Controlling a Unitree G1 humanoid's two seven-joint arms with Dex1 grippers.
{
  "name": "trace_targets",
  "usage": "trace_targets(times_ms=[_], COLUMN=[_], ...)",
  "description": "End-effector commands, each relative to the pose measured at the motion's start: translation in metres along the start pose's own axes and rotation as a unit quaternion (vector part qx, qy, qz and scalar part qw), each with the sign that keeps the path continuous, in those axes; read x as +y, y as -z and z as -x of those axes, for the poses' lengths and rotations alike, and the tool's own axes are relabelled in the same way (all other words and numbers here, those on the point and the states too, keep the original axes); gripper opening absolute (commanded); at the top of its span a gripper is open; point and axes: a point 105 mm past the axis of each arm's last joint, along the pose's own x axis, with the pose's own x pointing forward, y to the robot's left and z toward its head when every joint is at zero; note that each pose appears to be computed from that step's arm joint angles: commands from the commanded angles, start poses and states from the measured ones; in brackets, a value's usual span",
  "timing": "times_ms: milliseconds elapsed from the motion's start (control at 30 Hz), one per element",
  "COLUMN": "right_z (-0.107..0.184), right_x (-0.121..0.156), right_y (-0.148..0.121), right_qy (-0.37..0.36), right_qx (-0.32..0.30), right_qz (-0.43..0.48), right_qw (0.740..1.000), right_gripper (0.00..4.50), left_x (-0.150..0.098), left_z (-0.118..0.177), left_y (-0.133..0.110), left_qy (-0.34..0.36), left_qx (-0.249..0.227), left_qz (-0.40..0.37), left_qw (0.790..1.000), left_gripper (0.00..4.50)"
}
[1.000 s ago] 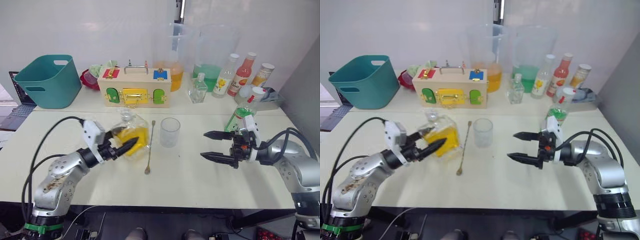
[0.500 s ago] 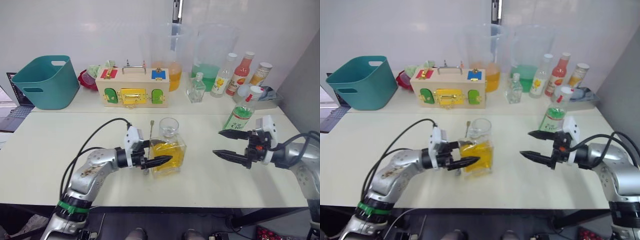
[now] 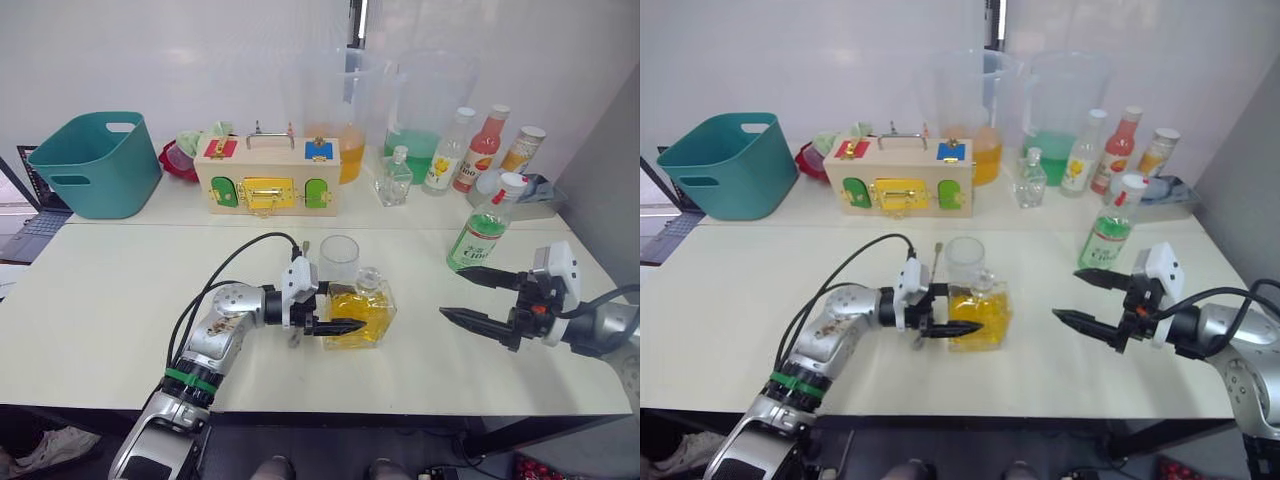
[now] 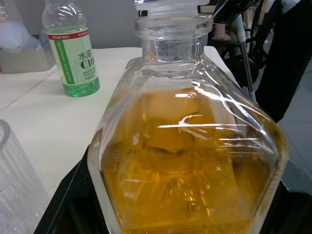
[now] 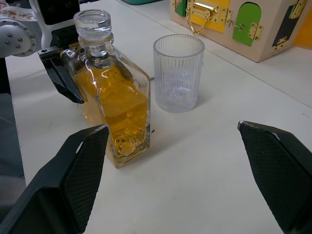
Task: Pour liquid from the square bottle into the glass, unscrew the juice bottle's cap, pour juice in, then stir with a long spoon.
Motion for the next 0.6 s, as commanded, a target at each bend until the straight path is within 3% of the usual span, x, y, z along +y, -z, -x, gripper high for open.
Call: trace_targets(times_ms=[33,133,200,267,600], right_z=[0.005,0.003,0.001,0.000,-0.013], right_x=[0.001,0.002,0.003,0.004,0.004], right_y=[-0.015,-0.015,-0.015,-0.015,-0.012], right_qy=[0.003,0.002,-0.005,-0.011,-0.045], right_qx=[-0.015,-0.015,-0.015,-0.015,-0.017], right_qz=[0.023,0.023,0.022,0.021,0.013], right_qw=[1.000,1.000,1.000,1.000,0.999], right_gripper=[4.50,4.50,4.50,4.50,4.50], left_x=[0.003,0.003,0.004,0.004,-0.005], left_z=[0.000,0.003,0.006,0.008,0.021], left_y=[-0.017,-0.018,-0.019,-0.020,-0.028], left_qy=[0.008,0.007,-0.008,-0.020,-0.062], left_qx=[-0.017,-0.019,-0.016,-0.012,0.020], left_qz=[-0.021,-0.009,-0.007,-0.002,0.025], left_qw=[1.000,1.000,1.000,1.000,0.998], left_gripper=[2.79,2.79,3.82,4.45,4.48])
